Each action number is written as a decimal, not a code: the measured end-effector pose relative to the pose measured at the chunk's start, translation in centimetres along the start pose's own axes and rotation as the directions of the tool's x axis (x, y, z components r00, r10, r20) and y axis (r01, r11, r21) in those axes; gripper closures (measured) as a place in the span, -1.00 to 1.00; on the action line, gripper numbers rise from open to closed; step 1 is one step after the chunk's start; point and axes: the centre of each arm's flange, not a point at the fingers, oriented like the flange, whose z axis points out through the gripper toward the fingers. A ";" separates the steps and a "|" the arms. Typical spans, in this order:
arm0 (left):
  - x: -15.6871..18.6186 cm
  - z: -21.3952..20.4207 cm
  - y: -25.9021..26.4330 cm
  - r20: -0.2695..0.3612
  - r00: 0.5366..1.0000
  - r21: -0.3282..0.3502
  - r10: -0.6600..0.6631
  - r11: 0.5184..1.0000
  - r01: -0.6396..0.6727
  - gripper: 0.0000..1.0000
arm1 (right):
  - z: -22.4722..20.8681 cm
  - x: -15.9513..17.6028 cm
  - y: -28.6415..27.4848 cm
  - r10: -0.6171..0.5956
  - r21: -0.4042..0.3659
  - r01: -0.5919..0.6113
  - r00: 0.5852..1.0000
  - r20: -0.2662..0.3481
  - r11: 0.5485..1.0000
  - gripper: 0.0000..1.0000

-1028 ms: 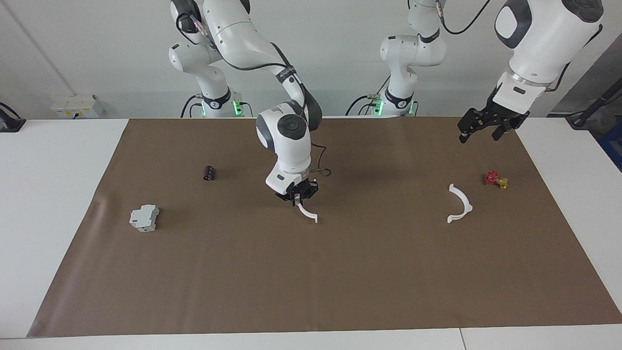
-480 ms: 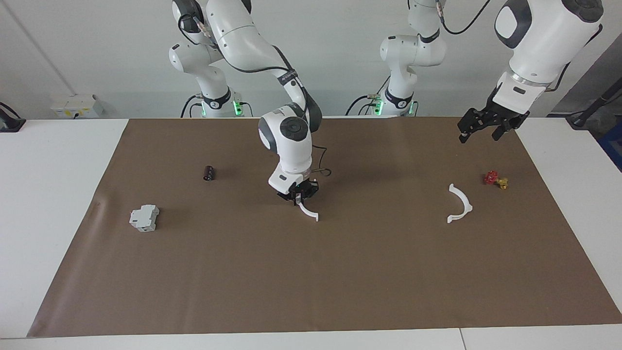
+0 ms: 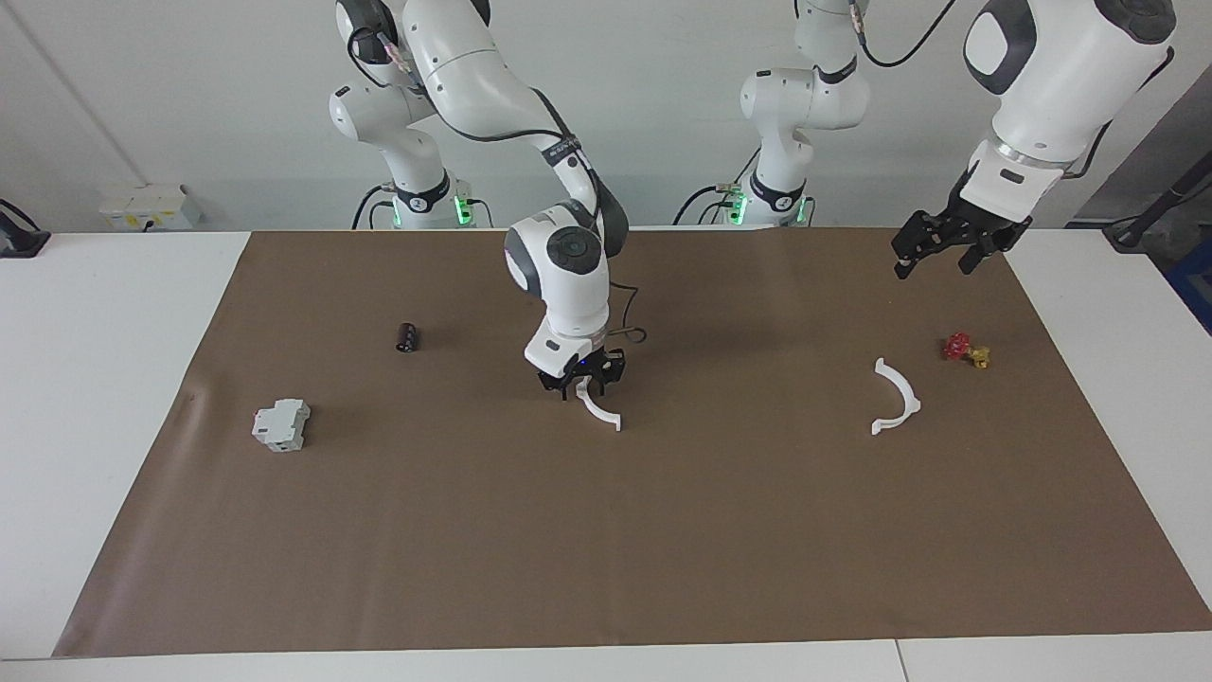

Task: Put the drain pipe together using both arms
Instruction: 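Carry the clamp half toward the table center and set it down, then retract the right gripper while the left gripper reaches the other clamp, then grasp the other white clamp half with the left gripper, then lift and carry the clamp half toward the placed half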

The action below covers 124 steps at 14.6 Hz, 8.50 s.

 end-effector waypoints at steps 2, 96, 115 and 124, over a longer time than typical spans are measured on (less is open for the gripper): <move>0.0 0.0 0.0 0.000 1.000 0.000 0.000 1.000 0.000 -1.00 | -1.2 0.3 0.0 0.003 0.010 -0.003 1.000 -0.018 1.000 -0.97; 2.8 30.1 -7.9 -0.187 0.976 0.072 0.111 0.992 -0.099 0.58 | -32.4 -3.1 36.2 0.261 -0.072 -0.262 0.965 -0.013 0.962 -1.00; -0.3 24.3 14.1 -0.107 0.979 -0.026 -0.174 0.985 0.172 0.58 | -32.4 -3.1 36.2 0.261 -0.072 -0.262 0.965 -0.013 0.962 -1.00; -1.7 24.9 21.2 -0.137 0.991 0.032 -0.008 0.999 0.012 0.58 | -32.4 -3.1 36.2 0.261 -0.072 -0.262 0.965 -0.013 0.962 -1.00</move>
